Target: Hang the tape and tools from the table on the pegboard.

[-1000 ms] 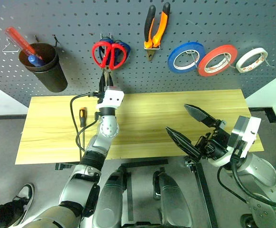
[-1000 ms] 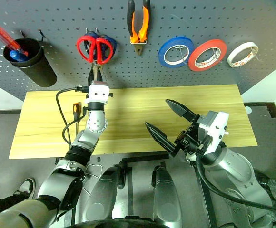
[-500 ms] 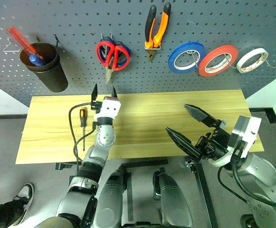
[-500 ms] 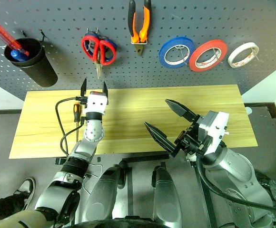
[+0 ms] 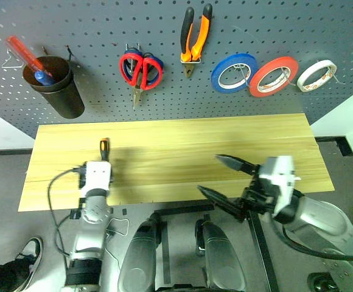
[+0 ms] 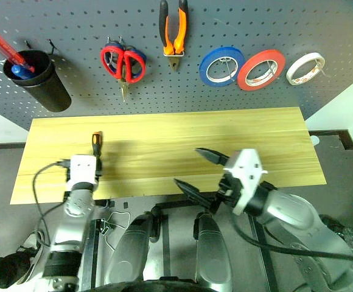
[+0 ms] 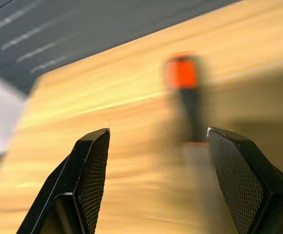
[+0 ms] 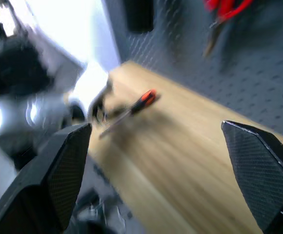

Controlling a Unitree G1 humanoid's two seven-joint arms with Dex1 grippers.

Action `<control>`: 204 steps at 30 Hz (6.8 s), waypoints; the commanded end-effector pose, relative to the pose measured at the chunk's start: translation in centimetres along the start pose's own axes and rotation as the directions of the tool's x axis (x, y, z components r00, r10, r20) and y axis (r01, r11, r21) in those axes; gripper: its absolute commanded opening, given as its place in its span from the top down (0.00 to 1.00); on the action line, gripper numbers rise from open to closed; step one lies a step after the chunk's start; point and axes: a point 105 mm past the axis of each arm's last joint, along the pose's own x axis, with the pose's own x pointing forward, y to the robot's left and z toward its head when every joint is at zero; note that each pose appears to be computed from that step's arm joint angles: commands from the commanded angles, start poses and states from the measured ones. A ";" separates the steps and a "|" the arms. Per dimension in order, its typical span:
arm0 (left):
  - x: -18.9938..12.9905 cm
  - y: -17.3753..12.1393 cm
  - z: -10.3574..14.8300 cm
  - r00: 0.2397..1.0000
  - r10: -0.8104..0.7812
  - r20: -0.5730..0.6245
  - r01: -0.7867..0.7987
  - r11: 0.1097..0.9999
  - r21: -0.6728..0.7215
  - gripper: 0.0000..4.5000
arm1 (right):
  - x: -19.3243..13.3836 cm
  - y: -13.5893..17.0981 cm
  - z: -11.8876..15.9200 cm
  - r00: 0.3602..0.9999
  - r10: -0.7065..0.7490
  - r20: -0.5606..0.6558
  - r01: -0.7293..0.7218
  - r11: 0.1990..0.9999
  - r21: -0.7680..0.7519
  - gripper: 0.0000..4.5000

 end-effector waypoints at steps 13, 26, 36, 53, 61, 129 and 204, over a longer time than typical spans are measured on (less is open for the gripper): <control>2.9 -1.9 0.4 0.989 -0.089 -0.121 0.076 0.991 -0.109 0.26 | 2.9 -1.3 -2.5 0.986 -0.078 -0.147 0.068 0.995 -0.074 0.00; 0.5 -3.5 1.8 0.980 -0.194 -0.038 0.188 0.976 -0.112 0.26 | 2.9 -0.9 -3.5 0.983 -0.059 -0.173 0.049 0.997 -0.061 0.00; -1.3 -2.5 8.1 0.937 -0.260 0.233 0.316 0.914 -0.253 0.26 | 2.4 -0.5 -5.3 0.975 -0.050 -0.216 0.044 0.998 -0.033 0.00; 0.0 -7.0 3.1 0.910 -0.413 -0.026 0.405 0.902 -0.148 0.26 | 1.7 -0.6 -5.2 0.974 -0.072 -0.216 0.063 0.997 -0.048 0.00; -0.1 -7.4 1.2 0.897 -0.426 -0.119 0.414 0.903 -0.114 0.26 | 1.5 -1.0 -4.3 0.976 -0.090 -0.196 0.077 0.994 -0.071 0.00; -10.8 -1.7 24.1 0.416 -0.071 0.906 0.207 0.978 -0.019 0.79 | -0.6 -0.7 7.1 0.910 0.104 0.401 -0.113 0.994 -0.001 0.00; -4.6 7.3 28.1 0.283 0.296 0.912 -0.297 0.931 -0.211 0.79 | -1.9 -0.7 4.8 0.966 0.066 0.249 -0.087 0.993 0.073 0.00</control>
